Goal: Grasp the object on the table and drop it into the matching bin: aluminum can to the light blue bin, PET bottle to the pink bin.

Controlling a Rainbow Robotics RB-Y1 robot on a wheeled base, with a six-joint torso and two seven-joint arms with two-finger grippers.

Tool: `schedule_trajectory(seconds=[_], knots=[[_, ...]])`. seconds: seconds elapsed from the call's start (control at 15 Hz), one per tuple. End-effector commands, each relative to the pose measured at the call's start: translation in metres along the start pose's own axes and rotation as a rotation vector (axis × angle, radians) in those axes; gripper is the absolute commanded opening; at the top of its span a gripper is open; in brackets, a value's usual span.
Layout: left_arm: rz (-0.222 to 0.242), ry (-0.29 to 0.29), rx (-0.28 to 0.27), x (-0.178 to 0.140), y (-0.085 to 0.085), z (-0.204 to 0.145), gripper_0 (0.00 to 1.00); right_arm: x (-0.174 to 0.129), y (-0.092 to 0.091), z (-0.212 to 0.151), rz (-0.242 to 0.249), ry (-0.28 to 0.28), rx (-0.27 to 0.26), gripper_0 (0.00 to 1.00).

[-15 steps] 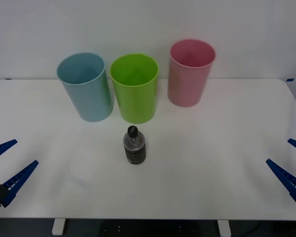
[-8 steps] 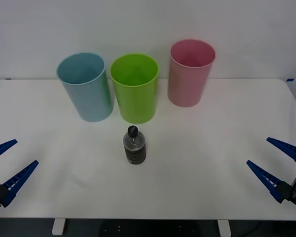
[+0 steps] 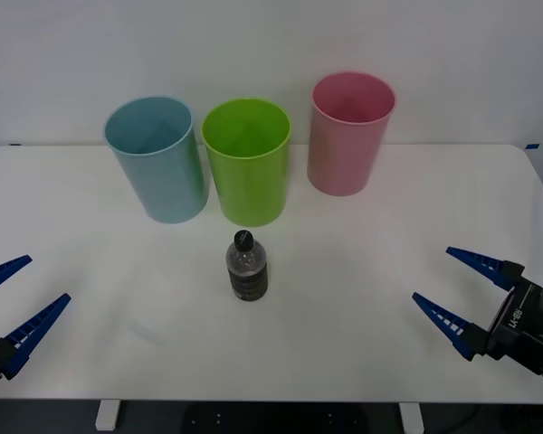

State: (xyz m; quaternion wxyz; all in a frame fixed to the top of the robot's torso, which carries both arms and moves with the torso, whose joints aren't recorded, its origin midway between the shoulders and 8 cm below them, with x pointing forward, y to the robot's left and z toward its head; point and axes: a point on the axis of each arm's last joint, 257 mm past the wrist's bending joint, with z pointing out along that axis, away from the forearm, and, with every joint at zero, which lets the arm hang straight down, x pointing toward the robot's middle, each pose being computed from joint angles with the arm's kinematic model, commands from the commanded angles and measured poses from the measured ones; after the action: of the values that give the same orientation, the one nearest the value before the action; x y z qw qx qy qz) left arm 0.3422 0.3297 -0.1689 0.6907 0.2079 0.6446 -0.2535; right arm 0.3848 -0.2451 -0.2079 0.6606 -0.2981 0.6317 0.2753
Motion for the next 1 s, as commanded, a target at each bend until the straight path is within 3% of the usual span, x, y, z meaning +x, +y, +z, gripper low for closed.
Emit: schedule_trajectory(seconds=[0.07, 0.2, 0.47, 1.0], knots=[[0.0, 0.0, 0.0, 0.0, 0.0, 0.0, 1.0, 0.006, 0.005, 0.015, -0.032, 0.008, -0.032, 1.0], [0.0, 0.0, 0.0, 0.0, 0.0, 0.0, 1.0, 0.014, 0.008, 0.028, -0.079, 0.01, -0.053, 1.0], [0.0, 0.0, 0.0, 0.0, 0.0, 0.0, 1.0, 0.027, 0.015, 0.057, -0.059, 0.019, -0.103, 1.0], [0.0, 0.0, 0.0, 0.0, 0.0, 0.0, 1.0, 0.047, 0.051, 0.116, -0.054, 0.059, -0.155, 1.0]])
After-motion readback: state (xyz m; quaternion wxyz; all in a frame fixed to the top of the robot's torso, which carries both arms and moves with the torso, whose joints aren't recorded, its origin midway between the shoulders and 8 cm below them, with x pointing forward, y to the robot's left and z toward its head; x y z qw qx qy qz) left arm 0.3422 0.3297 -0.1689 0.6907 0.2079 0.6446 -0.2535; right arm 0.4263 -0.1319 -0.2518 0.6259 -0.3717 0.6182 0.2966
